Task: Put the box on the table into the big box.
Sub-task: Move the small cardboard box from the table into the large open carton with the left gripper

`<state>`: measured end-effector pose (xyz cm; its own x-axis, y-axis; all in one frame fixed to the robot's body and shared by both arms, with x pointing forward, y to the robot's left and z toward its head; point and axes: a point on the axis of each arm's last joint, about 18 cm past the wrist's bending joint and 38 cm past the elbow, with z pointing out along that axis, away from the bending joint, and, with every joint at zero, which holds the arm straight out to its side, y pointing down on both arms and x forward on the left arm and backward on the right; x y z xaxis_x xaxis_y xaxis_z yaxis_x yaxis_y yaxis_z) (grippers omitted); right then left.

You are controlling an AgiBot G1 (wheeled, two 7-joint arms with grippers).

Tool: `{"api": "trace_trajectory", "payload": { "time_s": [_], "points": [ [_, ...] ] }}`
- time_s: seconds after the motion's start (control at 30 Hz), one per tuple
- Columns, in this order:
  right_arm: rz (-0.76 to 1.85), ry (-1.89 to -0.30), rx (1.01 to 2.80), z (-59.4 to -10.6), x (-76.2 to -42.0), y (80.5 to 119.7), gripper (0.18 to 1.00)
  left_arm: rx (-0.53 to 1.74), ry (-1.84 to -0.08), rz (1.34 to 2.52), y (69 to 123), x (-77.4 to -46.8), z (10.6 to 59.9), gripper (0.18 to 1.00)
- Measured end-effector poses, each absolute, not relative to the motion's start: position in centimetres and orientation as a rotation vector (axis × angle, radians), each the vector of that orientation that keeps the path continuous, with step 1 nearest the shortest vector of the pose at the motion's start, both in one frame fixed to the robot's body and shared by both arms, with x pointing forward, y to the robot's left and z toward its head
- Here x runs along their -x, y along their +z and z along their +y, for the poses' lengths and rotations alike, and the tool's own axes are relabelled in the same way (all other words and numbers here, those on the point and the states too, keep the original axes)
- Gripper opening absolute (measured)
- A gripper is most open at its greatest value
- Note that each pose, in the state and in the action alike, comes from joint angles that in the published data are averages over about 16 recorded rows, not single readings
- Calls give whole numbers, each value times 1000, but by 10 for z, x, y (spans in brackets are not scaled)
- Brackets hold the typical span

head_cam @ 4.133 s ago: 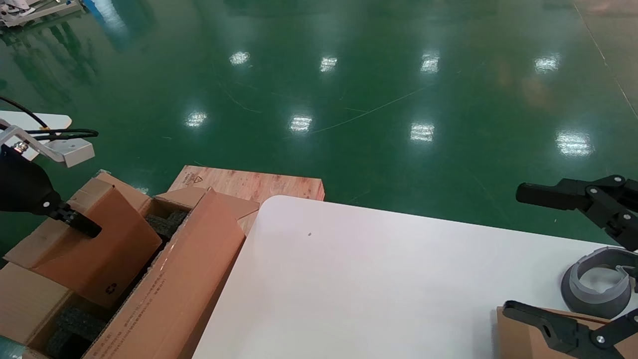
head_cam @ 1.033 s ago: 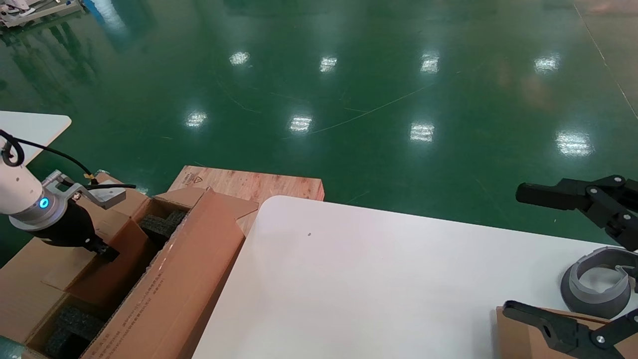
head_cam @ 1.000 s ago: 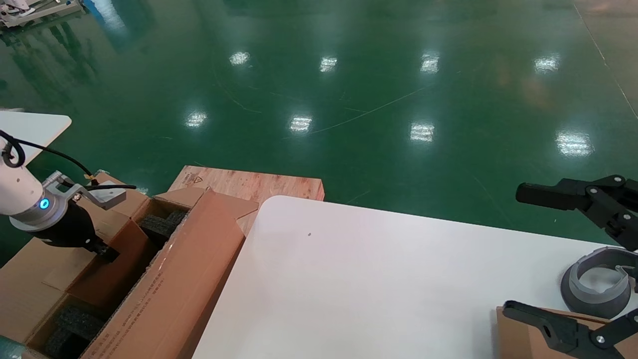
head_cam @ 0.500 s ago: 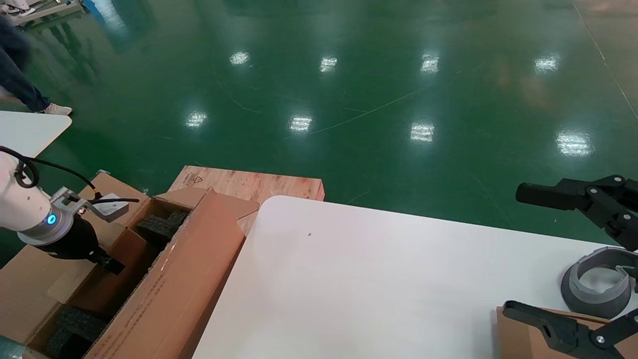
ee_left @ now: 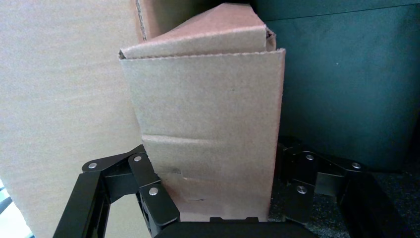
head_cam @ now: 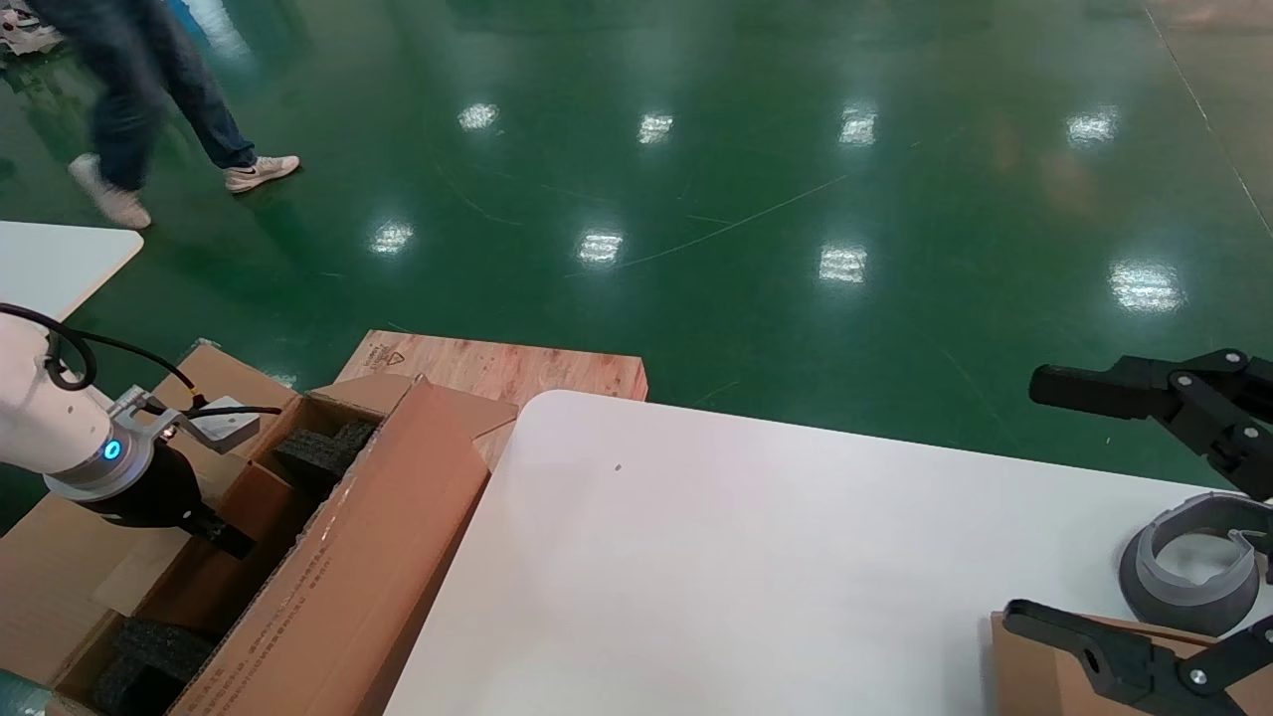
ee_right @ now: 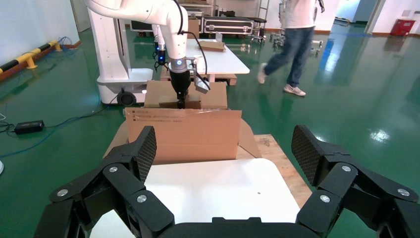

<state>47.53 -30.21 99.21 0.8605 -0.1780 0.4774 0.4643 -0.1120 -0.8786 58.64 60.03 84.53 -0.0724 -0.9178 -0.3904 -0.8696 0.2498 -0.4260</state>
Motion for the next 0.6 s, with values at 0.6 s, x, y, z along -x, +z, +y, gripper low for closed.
{"api": "trace_trajectory", "payload": {
  "time_s": [0.6],
  "points": [
    [-229,-552,1595,-302,-475,992,1001,1623,-102,1939,842,-586,601,368]
  ]
}}
